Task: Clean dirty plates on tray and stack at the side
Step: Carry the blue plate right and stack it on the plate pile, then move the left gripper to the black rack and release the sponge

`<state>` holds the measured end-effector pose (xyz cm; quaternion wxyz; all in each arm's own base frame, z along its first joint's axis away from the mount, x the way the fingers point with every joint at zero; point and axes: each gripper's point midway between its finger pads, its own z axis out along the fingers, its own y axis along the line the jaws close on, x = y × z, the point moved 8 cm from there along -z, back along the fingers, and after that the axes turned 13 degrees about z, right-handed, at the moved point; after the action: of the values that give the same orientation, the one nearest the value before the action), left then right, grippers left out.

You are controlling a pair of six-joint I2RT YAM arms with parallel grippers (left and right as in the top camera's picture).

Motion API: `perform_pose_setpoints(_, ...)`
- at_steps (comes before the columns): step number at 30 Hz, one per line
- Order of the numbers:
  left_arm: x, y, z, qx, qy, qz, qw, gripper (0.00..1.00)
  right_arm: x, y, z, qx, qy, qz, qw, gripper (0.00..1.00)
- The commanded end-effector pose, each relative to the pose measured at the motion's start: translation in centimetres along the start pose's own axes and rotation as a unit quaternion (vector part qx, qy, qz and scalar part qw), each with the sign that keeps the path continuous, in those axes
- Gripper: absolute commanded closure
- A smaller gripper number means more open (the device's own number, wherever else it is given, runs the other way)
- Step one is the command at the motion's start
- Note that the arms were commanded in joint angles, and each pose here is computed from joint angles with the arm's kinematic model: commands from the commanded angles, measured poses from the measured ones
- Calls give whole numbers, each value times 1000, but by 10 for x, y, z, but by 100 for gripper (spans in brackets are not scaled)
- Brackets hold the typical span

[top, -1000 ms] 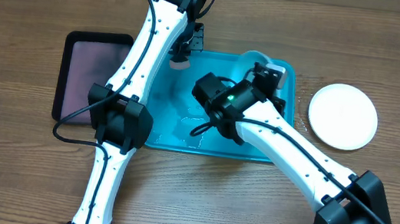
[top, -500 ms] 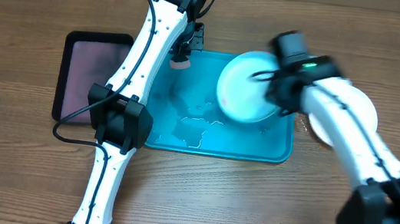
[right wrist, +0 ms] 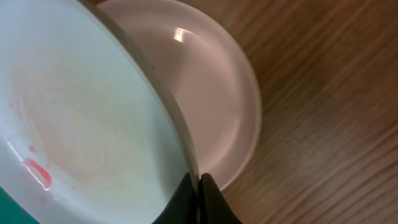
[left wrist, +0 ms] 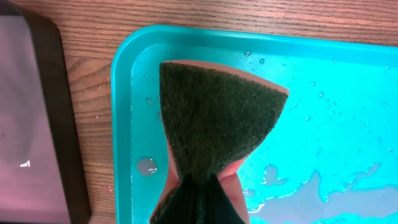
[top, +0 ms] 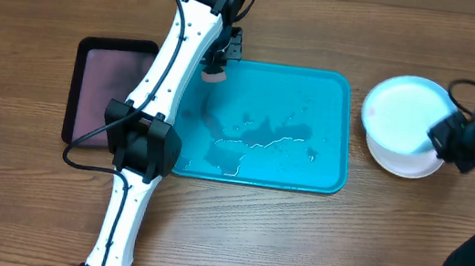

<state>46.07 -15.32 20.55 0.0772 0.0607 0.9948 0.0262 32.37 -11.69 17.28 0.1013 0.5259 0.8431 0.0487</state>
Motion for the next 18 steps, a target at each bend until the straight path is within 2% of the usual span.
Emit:
perform_pose_setpoints(1,0,-2,1,4,2,-1,1000,96,-3,-16,10,-4,2,10,1000,96)
perform_pose_setpoints(6,0,-1,1,4,2,-2,1000,96,-7,-31,24,0,-4,28,1000,96)
perform_pose_setpoints(8,0,0,1,3,2,-3,1000,96,-7,-31,25,0,-4,24,1000,85)
perform_pose_setpoints(11,0,2,-1,3,2,-12,1000,96,-5,-31,25,2,2,11,1000,39)
perform_pose_setpoints(13,2,4,-6,-5,3,-27,1000,96,-3,-30,24,-2,11,12,1000,32)
perform_pose_setpoints(16,7,16,-20,-54,-4,-74,996,96,0,-21,15,-30,24,5,999,30)
perform_pose_setpoints(18,7,17,-29,-51,-15,-76,996,96,3,-8,4,-50,25,-19,998,28)
